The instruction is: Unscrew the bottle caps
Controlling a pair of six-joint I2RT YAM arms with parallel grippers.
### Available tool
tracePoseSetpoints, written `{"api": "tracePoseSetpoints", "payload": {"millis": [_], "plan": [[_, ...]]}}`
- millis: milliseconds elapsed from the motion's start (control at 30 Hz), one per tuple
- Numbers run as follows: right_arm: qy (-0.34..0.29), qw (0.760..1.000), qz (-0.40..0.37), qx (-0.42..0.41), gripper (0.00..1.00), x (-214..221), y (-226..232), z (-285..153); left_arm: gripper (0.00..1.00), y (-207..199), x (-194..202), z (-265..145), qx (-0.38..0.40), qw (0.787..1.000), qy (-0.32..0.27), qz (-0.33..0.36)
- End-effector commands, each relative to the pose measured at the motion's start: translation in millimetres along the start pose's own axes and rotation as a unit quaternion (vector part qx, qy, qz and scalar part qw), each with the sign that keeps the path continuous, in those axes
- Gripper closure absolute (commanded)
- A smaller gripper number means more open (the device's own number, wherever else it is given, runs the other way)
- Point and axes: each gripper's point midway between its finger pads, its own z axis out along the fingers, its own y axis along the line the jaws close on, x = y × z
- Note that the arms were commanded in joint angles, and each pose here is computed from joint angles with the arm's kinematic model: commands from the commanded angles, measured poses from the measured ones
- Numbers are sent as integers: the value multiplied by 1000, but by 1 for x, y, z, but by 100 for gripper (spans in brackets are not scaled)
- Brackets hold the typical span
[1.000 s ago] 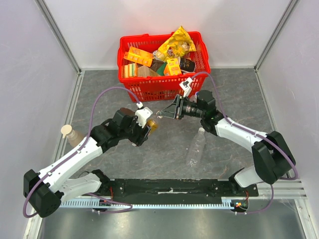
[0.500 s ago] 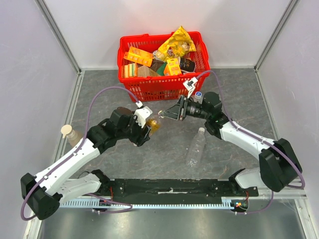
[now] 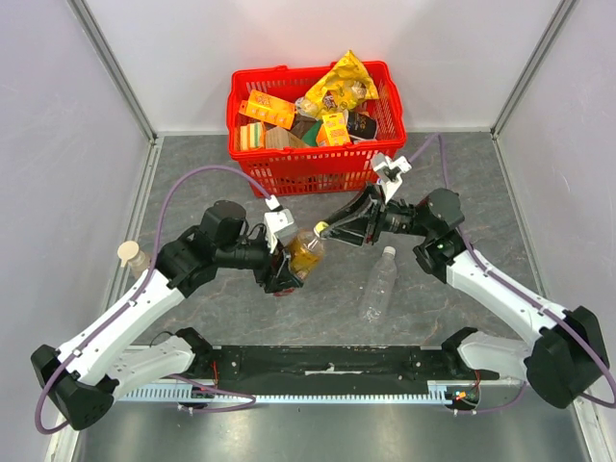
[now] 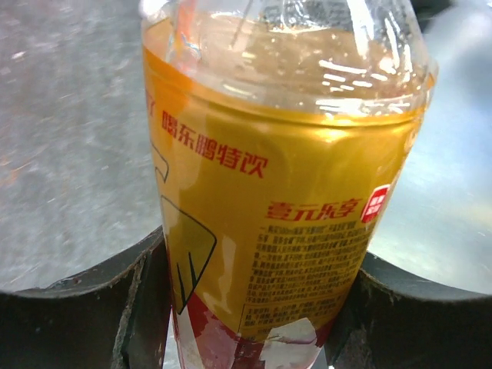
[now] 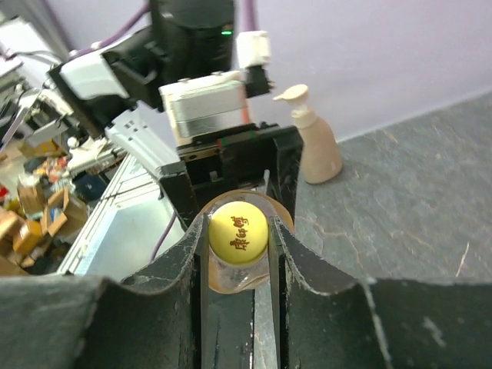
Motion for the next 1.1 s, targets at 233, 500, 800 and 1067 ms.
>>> {"api": "tracePoseSetpoints", "payload": {"millis": [233, 500, 800, 1067], "plan": [[25, 980, -130, -151, 100, 1, 86, -10, 55, -103, -59, -44, 276, 953, -84, 89], [34, 978, -156, -137, 93, -2, 87, -10, 55, -101, -52, -40, 280, 954, -71, 82], [-9, 986, -159, -57, 2, -28, 74, -7, 55, -62, -32, -16, 179, 980, -38, 82], [-54, 987, -148, 35, 2, -58, 56, -7, 55, -19, -17, 2, 73, 995, -10, 65]]}}
